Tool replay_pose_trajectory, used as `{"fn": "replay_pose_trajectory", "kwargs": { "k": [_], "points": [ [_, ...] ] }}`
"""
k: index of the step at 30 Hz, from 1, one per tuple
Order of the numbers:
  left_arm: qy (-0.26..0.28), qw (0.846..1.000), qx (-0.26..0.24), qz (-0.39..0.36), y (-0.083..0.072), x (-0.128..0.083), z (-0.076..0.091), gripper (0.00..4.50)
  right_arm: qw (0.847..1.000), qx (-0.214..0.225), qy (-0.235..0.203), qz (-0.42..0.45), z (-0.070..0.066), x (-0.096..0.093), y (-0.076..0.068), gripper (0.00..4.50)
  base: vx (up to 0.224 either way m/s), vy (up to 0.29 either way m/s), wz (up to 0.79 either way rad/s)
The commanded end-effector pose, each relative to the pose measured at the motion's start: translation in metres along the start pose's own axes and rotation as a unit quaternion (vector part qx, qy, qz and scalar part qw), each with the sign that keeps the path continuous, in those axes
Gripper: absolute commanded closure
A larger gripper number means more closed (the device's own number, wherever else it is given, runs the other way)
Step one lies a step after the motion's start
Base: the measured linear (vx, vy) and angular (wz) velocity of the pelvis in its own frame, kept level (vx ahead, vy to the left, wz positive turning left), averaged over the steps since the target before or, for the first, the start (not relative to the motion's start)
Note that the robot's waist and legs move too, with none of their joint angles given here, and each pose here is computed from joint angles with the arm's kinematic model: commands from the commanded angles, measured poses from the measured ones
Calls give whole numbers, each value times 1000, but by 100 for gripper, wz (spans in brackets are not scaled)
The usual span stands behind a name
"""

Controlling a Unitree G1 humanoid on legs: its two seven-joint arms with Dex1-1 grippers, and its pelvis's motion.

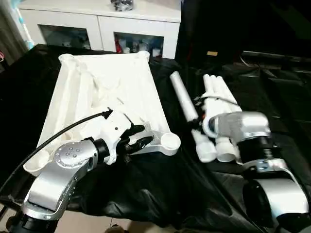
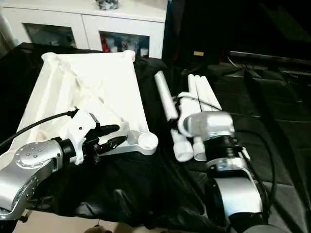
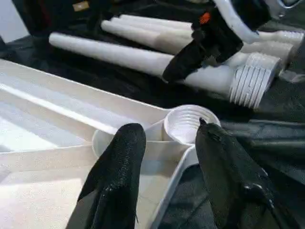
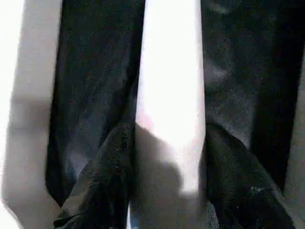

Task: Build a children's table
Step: Pick table leg

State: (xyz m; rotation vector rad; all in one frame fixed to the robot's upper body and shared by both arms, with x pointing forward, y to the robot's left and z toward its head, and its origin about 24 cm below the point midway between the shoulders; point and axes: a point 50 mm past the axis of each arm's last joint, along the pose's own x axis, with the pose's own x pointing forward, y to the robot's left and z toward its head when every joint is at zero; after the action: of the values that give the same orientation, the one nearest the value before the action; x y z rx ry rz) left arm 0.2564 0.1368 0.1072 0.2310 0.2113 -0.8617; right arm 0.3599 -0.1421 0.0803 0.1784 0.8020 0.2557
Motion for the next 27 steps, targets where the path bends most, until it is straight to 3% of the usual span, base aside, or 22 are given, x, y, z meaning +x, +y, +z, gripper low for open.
{"fn": "replay_pose_trajectory", "kwargs": {
  "k": [1,4,8,9,10,11,12,14,18,21,22,27],
  "points": [
    [-29,999,3,18,5,2,11,243,998,17,-53,29,15,-11,2,268,0,0,0],
    [-44,998,-6,37,10,6,17,243,995,33,-78,55,20,-16,3,269,0,0,0],
    [-83,991,-48,89,26,20,32,243,976,73,-161,130,30,-29,1,269,0,0,0],
    [-94,990,-58,88,27,23,36,226,970,73,-184,144,31,-31,1,269,0,0,0],
    [-126,984,-108,72,27,33,48,216,948,42,-247,195,34,-42,5,269,0,0,0],
    [-126,984,-108,72,27,33,48,209,948,42,-247,195,34,-42,5,269,0,0,0],
    [-147,979,-132,58,26,39,57,206,936,28,-269,227,32,-50,8,270,0,0,0],
    [-165,973,-152,46,25,44,65,183,925,24,-277,258,30,-56,11,270,0,0,0],
    [-210,950,-231,8,23,58,84,163,886,33,-310,344,25,-76,17,270,0,0,0],
    [-237,932,-272,-40,17,64,97,131,866,15,-318,385,19,-84,22,270,0,0,0],
    [-247,923,-287,-69,13,66,106,128,853,0,-318,414,14,-90,27,270,0,0,0],
    [-270,908,-303,-101,10,67,117,88,844,-13,-312,437,10,-94,33,270,0,0,0]
  ]
}}
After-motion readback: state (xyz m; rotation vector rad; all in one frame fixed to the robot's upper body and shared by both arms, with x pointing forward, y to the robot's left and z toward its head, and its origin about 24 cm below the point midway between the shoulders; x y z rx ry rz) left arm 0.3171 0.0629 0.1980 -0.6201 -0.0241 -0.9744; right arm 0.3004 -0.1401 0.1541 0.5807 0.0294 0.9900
